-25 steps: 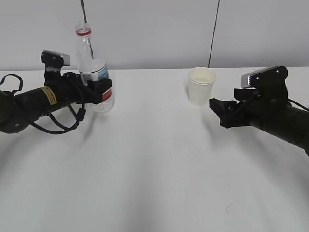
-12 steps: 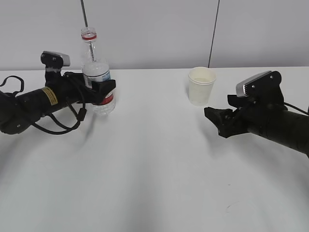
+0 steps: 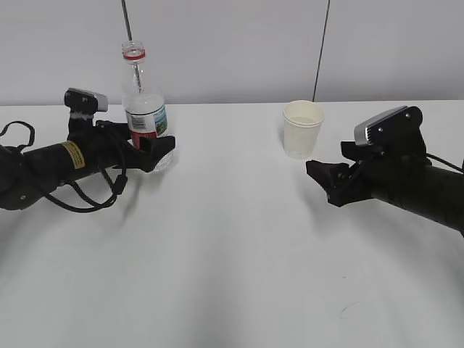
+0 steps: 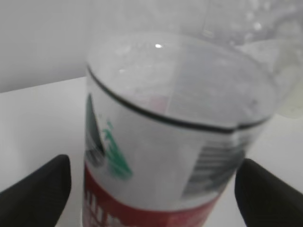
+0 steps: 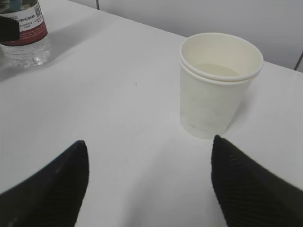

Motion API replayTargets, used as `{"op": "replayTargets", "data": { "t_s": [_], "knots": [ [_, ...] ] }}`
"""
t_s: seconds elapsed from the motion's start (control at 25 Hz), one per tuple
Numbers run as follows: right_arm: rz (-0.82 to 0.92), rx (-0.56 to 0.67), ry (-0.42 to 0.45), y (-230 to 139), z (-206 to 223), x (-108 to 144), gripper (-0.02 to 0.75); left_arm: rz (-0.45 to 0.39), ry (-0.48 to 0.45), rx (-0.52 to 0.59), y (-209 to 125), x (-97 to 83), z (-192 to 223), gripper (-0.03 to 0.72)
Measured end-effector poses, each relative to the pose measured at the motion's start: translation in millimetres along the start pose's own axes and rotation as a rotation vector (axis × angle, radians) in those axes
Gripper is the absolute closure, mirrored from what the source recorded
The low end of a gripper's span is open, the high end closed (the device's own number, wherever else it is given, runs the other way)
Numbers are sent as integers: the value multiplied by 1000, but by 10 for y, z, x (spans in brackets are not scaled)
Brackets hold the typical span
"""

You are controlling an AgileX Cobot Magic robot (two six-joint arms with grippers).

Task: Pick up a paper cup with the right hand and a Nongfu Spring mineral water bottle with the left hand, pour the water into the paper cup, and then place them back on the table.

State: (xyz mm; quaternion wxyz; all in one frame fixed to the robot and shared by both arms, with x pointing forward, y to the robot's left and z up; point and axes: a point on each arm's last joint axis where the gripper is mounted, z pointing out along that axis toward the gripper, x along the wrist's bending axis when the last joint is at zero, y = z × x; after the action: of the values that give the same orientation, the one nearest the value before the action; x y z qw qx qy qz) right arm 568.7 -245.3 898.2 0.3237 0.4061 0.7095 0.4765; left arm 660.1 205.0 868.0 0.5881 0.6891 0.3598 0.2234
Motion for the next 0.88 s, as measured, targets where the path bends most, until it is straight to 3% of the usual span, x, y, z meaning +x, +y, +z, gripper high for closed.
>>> {"op": "replayTargets", "data": {
  "t_s": [0.68, 0.88],
  "knots": [
    [-1, -23, 7, 21, 0, 6, 145, -49, 34, 76, -23, -164, -416, 62],
    [32, -28, 12, 40, -8, 10, 145, -50, 64, 84, 122, -280, -607, 81]
  ]
}}
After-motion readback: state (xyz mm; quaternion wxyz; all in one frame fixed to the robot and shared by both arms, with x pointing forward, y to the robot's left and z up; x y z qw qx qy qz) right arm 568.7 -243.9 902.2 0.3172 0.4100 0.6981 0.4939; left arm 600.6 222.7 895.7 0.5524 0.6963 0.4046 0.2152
